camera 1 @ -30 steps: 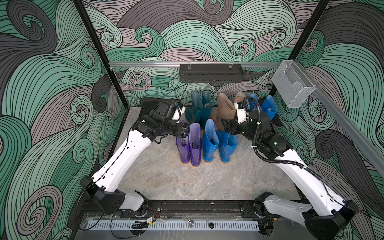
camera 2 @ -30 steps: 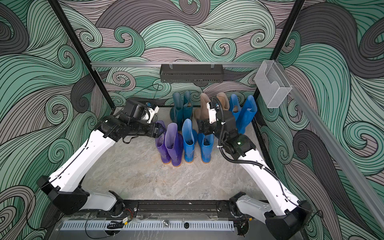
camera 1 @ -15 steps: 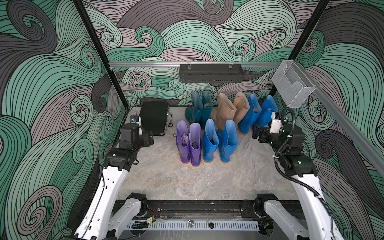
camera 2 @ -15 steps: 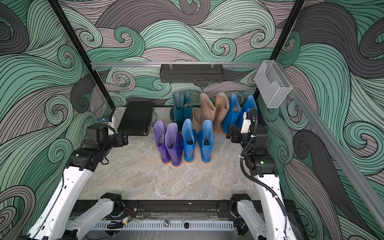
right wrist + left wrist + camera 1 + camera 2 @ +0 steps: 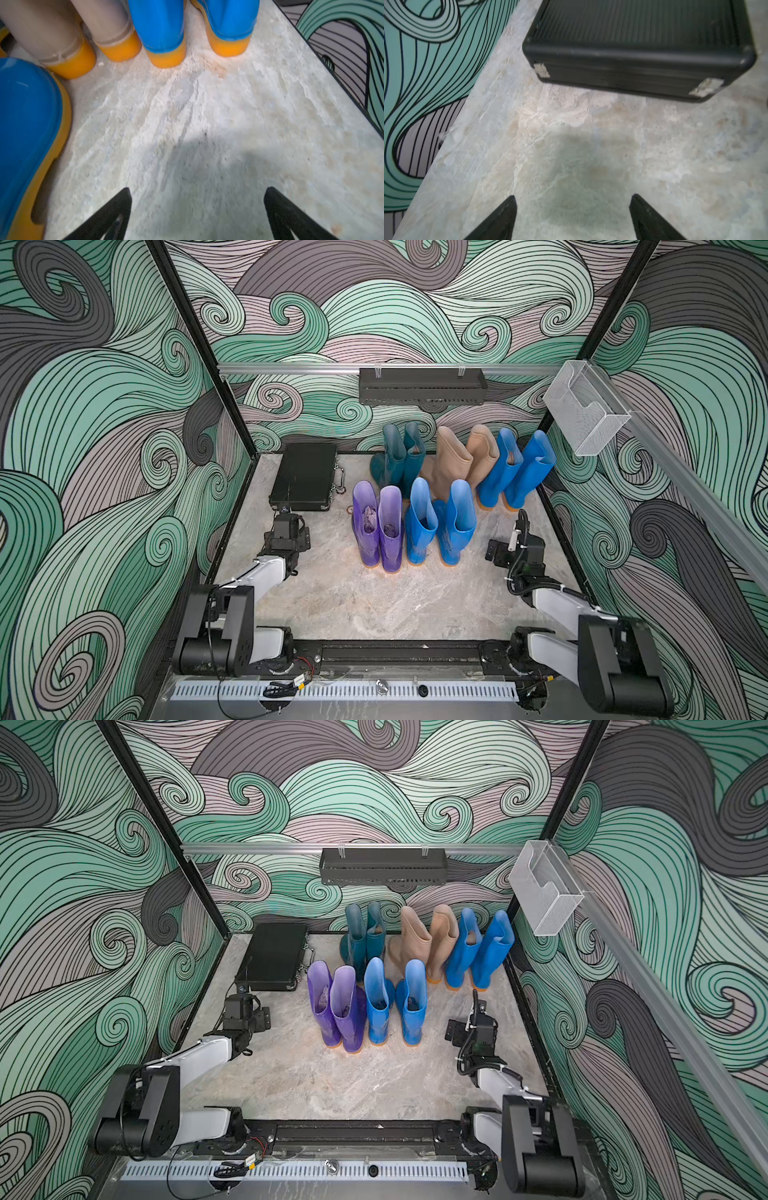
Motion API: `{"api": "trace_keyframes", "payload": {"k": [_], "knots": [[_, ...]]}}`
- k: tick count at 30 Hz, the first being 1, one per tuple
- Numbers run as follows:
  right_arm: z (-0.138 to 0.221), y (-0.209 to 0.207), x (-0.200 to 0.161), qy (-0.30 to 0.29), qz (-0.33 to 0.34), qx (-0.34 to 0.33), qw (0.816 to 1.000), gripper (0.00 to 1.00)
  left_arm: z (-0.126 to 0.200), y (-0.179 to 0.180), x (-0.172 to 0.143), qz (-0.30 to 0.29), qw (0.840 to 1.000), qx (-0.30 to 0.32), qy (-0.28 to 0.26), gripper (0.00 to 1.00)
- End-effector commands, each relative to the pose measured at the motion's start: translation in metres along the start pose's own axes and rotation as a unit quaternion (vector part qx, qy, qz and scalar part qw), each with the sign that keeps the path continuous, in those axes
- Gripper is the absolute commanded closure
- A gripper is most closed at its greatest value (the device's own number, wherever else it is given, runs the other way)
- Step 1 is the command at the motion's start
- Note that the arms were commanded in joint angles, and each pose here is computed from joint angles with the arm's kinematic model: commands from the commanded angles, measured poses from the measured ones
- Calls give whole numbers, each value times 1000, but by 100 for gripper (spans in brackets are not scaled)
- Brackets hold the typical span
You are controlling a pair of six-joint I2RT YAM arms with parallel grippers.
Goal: Match and arrange rain boots in pairs
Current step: Reset both arms
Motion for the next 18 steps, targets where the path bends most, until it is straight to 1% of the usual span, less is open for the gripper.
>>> {"api": "trace_keyframes", "payload": {"k": [1, 2, 3, 4, 5, 6, 7, 9, 10, 11, 13, 15, 17, 18], "knots": [[-10, 23, 63, -139, 11, 43, 989, 1, -5, -1, 49, 22, 993, -16, -113, 13], [-19, 27, 59, -129, 19, 55, 990, 1, -8, -5, 51, 14, 991, -28, -127, 14], [-26, 31, 52, -122, 27, 69, 990, 1, -18, -12, 40, 6, 991, -36, -129, 13], [-31, 36, 49, -133, 38, 85, 987, 1, -24, -14, 33, 5, 989, -39, -141, 13], [-35, 40, 48, -139, 46, 89, 985, 1, -26, -13, 33, 11, 987, -34, -156, 13], [-36, 42, 45, -112, 55, 94, 988, 1, -27, -12, 33, 15, 987, -35, -159, 13], [-36, 45, 46, -88, 64, 95, 990, 1, -28, -11, 32, 15, 988, -38, -150, 13], [-40, 50, 49, -113, 70, 97, 986, 1, -28, -10, 33, 20, 993, -47, -110, 4], [-39, 49, 46, -103, 72, 90, 988, 1, -30, -8, 33, 24, 991, -43, -123, 1], [-37, 50, 47, -98, 76, 82, 989, 1, -31, -6, 33, 28, 991, -38, -129, 1], [-40, 50, 47, -104, 73, 84, 988, 1, -31, -5, 32, 32, 993, -41, -109, 1], [-40, 47, 48, -93, 67, 85, 990, 1, -30, -5, 33, 31, 991, -40, -120, 1], [-41, 48, 49, -95, 66, 85, 990, 1, -30, -5, 32, 34, 992, -42, -112, 1], [-41, 48, 49, -95, 66, 85, 990, 1, -30, -4, 33, 34, 992, -41, -116, 1]]}}
Point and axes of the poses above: each gripper's point midway between its finger pads, its own z axis back along the fingers, its own y axis along the line the jaws close on, x = y × z, the point moved 5 cm from there along z, back along the fingers, and after that the axes turned 10 degrees about -z, right-handed, at the moved point
